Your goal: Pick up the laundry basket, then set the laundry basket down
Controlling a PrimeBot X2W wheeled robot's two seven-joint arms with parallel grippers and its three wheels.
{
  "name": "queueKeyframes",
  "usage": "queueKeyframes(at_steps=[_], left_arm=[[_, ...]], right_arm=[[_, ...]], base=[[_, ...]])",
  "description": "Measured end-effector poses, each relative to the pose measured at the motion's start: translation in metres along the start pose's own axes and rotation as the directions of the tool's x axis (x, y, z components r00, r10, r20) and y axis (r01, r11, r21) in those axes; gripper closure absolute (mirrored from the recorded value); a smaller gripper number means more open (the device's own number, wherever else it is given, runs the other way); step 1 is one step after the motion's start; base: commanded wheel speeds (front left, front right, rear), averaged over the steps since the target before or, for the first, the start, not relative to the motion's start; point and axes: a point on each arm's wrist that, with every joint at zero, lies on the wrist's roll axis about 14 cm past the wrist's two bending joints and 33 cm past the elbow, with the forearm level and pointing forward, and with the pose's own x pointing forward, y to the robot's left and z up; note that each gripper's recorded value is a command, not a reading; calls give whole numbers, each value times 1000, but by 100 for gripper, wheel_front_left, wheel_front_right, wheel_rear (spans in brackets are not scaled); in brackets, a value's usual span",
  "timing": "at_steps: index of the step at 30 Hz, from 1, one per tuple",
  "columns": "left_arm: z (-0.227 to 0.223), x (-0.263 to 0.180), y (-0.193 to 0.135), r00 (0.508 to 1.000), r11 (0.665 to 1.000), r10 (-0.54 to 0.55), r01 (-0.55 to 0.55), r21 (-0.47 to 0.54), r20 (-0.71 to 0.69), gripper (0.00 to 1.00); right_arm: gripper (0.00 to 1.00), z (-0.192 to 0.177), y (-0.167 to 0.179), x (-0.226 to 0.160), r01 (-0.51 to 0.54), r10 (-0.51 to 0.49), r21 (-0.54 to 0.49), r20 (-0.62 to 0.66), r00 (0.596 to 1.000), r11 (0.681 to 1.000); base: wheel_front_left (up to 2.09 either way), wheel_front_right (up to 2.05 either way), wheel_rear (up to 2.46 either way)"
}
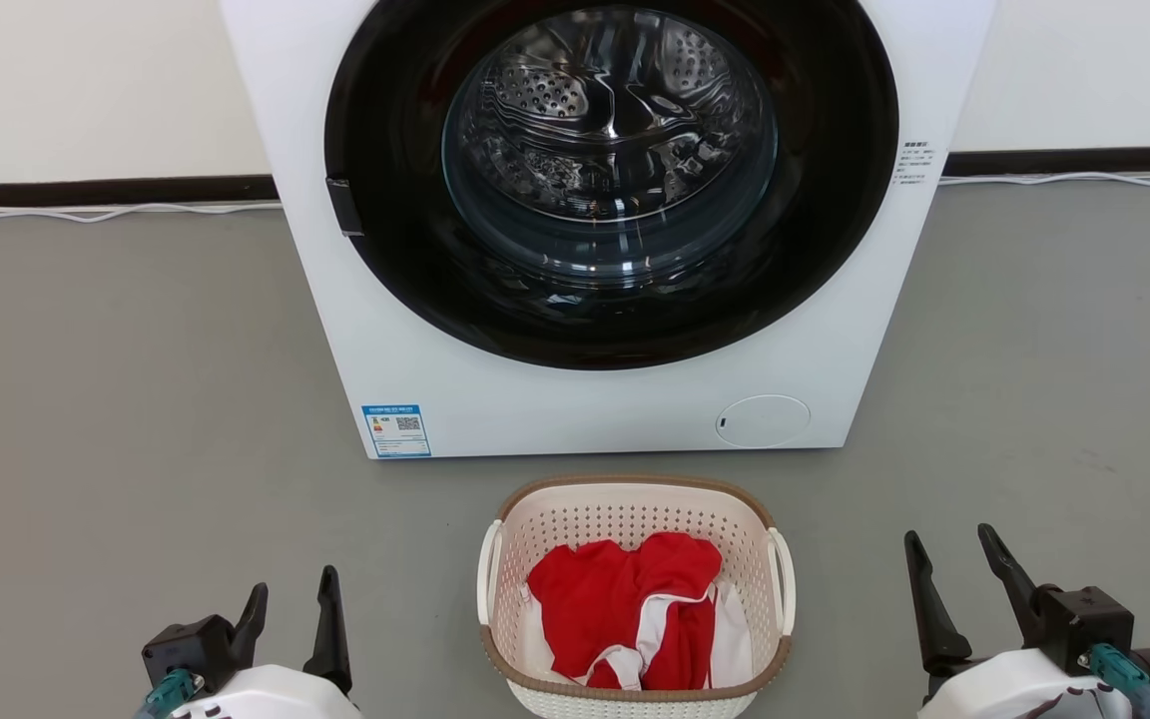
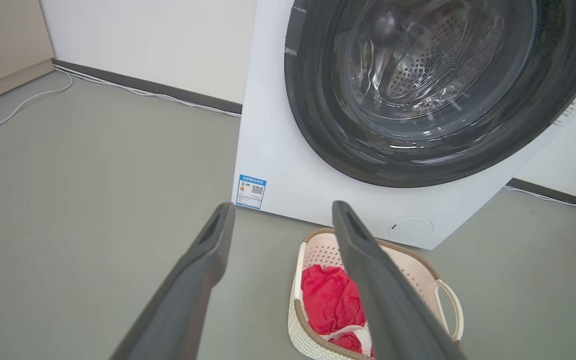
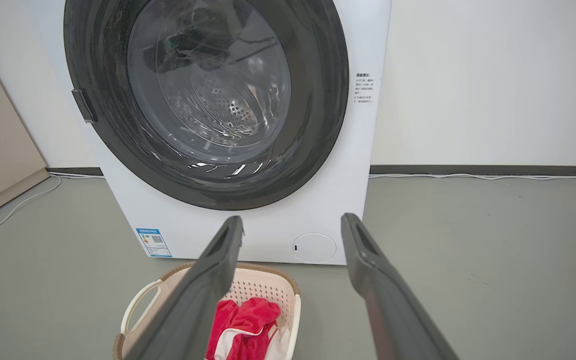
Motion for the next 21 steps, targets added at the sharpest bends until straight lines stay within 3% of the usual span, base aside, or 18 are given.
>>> queueKeyframes(at_steps=[6, 7, 13, 21], left_arm=[[8, -1, 2, 1000, 1000, 8, -9, 8, 27, 0], [6, -2, 2, 1000, 1000, 12, -12, 8, 21, 100], [-34, -22, 11, 994, 999, 50, -51, -6, -98, 100], [-37, -22, 12, 990, 994, 61, -71, -83, -125, 100]], right_arm=[[0, 0, 2, 0, -3, 3, 3, 0, 1000, 1000], [100, -3, 2, -1, -2, 2, 5, -9, 1000, 1000], [100, -40, 7, -19, 8, -3, 41, -124, 992, 999], [100, -41, 3, -20, 44, -27, 131, -131, 991, 990]], base=[[0, 0, 0], [0, 0, 0], [0, 0, 0], [0, 0, 0]])
